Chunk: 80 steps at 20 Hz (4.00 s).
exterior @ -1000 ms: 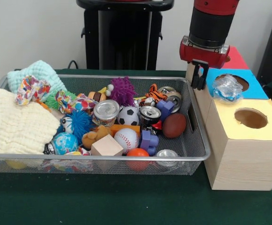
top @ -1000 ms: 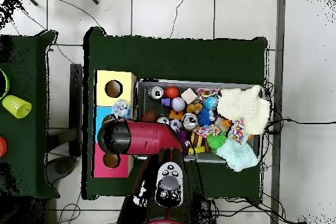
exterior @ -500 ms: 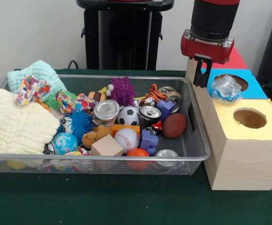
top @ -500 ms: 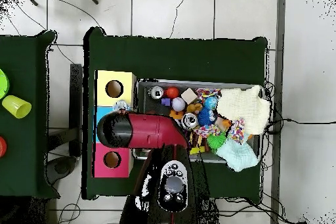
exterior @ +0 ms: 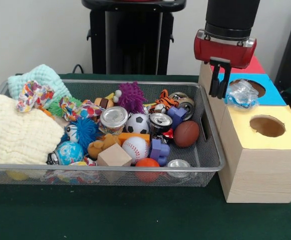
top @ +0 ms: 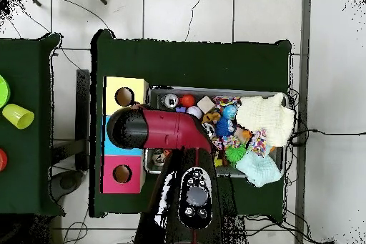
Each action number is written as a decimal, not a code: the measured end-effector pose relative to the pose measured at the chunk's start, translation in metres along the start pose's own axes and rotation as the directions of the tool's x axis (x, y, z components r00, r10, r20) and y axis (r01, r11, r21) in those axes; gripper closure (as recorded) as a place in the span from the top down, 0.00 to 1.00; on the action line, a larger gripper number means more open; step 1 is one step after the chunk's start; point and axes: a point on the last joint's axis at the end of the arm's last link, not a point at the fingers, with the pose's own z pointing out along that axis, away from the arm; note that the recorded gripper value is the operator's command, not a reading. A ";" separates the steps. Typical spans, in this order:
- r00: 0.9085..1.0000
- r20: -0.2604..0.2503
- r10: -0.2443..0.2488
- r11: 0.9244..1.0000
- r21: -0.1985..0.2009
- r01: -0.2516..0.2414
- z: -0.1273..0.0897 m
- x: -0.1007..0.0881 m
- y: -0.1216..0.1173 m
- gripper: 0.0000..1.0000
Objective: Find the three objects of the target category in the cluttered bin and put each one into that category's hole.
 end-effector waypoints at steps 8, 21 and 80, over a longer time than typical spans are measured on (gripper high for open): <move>0.997 0.066 0.041 0.999 -0.021 -0.040 -0.006 -0.052 -0.011 0.00; 0.997 0.078 0.029 0.999 -0.018 -0.028 0.017 -0.067 0.000 0.00; 0.977 0.212 -0.030 0.996 -0.070 0.046 -0.055 -0.077 0.052 0.00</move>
